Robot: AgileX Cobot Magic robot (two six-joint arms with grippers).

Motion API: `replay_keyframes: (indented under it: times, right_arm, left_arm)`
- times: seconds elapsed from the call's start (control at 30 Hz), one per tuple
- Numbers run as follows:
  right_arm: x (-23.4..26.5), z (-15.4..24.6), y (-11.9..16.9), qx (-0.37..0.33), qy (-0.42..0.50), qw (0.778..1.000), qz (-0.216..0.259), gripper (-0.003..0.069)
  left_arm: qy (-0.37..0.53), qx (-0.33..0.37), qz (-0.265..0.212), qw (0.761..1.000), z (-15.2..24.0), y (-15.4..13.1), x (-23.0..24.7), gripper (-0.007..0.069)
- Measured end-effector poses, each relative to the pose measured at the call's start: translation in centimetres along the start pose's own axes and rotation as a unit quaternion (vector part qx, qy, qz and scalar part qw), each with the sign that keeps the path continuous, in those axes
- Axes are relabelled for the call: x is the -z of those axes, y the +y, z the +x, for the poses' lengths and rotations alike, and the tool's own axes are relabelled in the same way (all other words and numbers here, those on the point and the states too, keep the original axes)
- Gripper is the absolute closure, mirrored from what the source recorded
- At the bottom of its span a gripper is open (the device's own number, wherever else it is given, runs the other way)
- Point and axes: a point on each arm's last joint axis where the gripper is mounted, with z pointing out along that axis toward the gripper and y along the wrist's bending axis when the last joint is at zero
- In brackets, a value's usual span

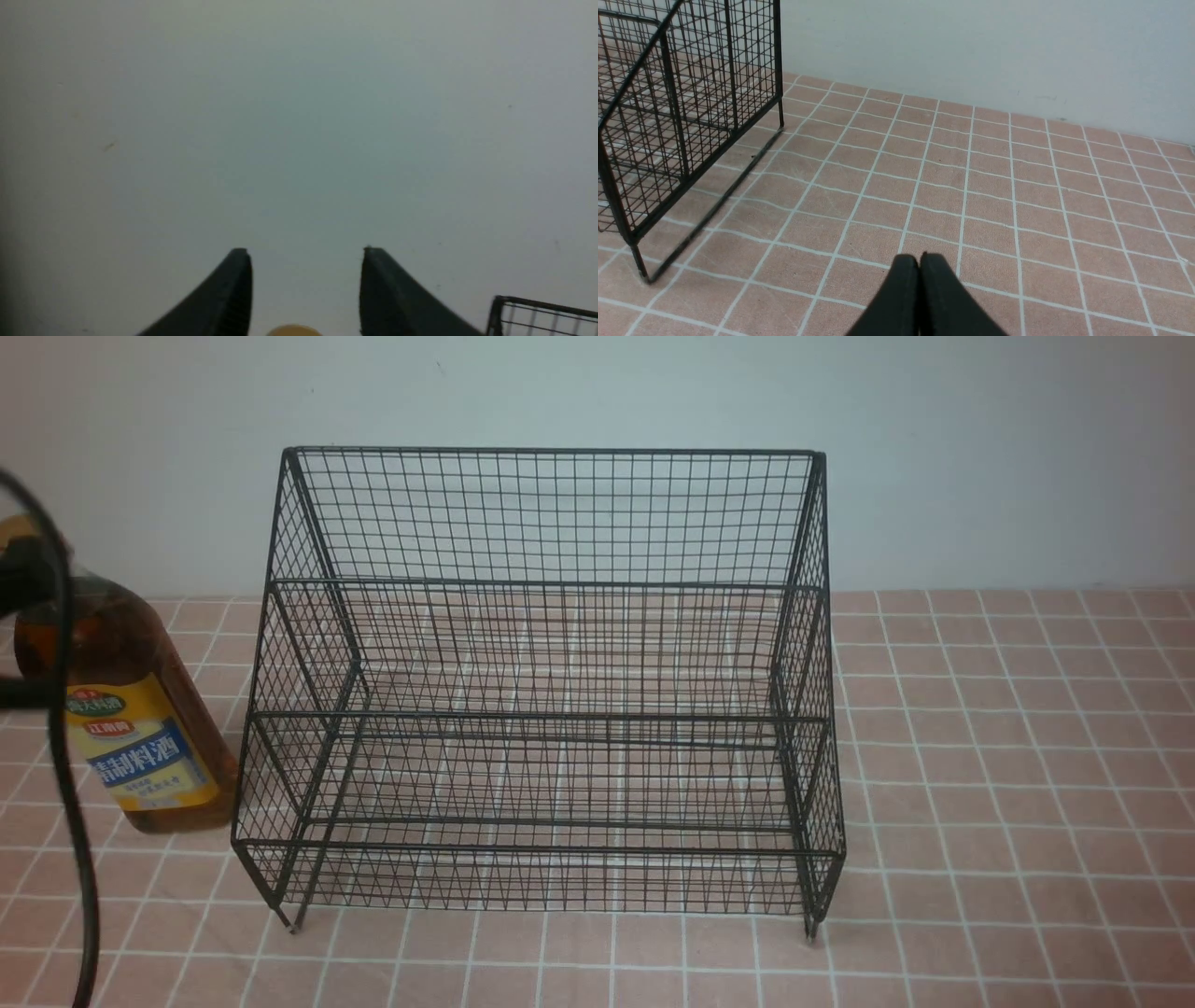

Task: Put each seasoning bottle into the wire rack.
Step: Use the left arm to grab the condiment bottle closest to it

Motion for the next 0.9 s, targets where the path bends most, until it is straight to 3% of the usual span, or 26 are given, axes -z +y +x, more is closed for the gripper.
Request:
replay_keyframes:
  times: [0.07, 0.13, 0.27, 0.9]
  right_arm:
    - [0.0, 0.0, 0.0, 0.0, 0.0, 1.0, 0.0, 0.0673]
    - [0.0, 0.0, 0.0, 0.0, 0.0, 1.0, 0.0, 0.0673]
    - [0.0, 0.0, 0.0, 0.0, 0.0, 1.0, 0.0, 0.0673]
    - [0.0, 0.0, 0.0, 0.0, 0.0, 1.0, 0.0, 0.0673]
  left_arm:
    - [0.005, -0.002, -0.012, 1.0, 0.1, 0.0, -0.7, 0.0216]
    - [0.024, 0.002, -0.027, 0.999, 0.6, -0.3, -2.1, 0.0116]
    - [0.053, 0.001, -0.041, 0.998, 2.1, -0.6, -3.7, 0.006]
    - [0.114, -0.015, -0.087, 0.99, 6.8, -1.1, -7.2, 0.0052]
